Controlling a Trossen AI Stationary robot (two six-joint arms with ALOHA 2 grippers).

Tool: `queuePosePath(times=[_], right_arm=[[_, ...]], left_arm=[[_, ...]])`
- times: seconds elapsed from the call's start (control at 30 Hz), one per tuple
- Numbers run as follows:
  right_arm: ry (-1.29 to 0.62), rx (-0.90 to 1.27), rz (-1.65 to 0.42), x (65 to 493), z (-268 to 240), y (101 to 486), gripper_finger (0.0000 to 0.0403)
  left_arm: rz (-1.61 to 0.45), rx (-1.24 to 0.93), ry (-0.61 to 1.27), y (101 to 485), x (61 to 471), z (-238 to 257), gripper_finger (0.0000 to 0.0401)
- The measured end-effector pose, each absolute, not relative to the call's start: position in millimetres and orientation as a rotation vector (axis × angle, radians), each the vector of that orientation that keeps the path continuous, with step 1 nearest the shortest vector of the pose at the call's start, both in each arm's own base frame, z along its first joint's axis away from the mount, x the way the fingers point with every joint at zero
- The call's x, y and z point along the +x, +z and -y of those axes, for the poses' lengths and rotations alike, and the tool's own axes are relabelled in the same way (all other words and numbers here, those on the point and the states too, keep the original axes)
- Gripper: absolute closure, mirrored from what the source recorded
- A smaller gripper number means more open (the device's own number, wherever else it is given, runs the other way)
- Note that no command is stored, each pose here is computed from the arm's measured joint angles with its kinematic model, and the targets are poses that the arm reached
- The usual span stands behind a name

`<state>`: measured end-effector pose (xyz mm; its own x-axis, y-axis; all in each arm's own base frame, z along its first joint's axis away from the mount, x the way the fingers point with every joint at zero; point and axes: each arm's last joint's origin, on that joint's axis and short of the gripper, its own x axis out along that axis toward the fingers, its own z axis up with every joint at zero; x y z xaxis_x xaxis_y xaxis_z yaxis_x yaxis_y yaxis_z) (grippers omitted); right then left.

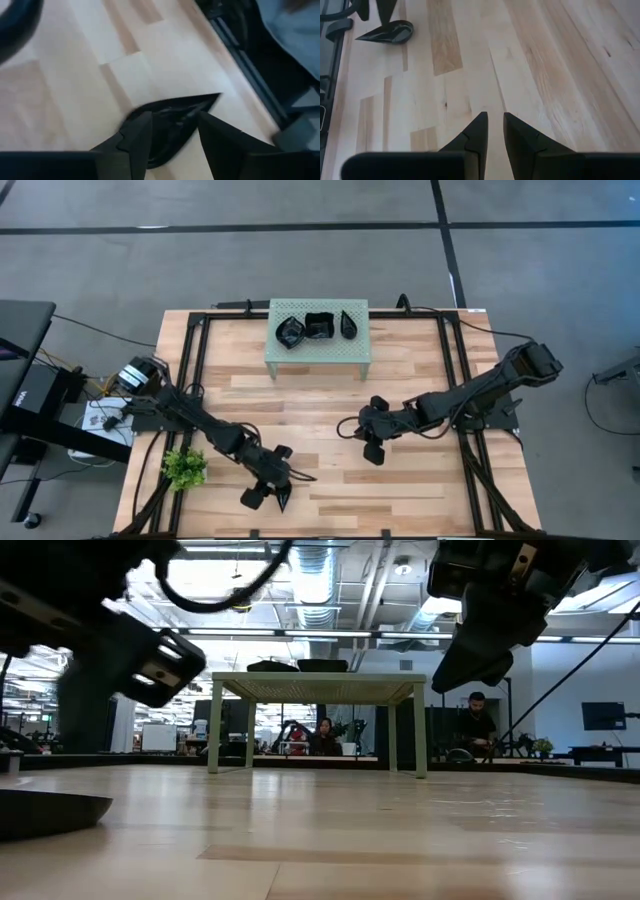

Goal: Pick & Place Mini shaped plates
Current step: Stack the drop-shaped plate on top of the other drop-shaped plate on the shelf

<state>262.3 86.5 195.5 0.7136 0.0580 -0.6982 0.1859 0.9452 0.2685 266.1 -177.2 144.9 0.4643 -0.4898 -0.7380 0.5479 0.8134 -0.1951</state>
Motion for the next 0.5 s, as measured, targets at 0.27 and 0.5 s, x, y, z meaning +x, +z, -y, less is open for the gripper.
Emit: queuePosePath(times=[0.27,0.5], right_arm=[[-0.071,0.335,-0.776,262.3,-86.5,195.9,0.0347],[-0.064,0.336,-0.770,262.5,-87.9,196.3,0.0347]], left_arm=[[-0.913,0.116,-0.682,136.1,250.0,199.9,0.0267],[-0.848,0.286,-0.597,132.3,250.1,200.9,0.0279]])
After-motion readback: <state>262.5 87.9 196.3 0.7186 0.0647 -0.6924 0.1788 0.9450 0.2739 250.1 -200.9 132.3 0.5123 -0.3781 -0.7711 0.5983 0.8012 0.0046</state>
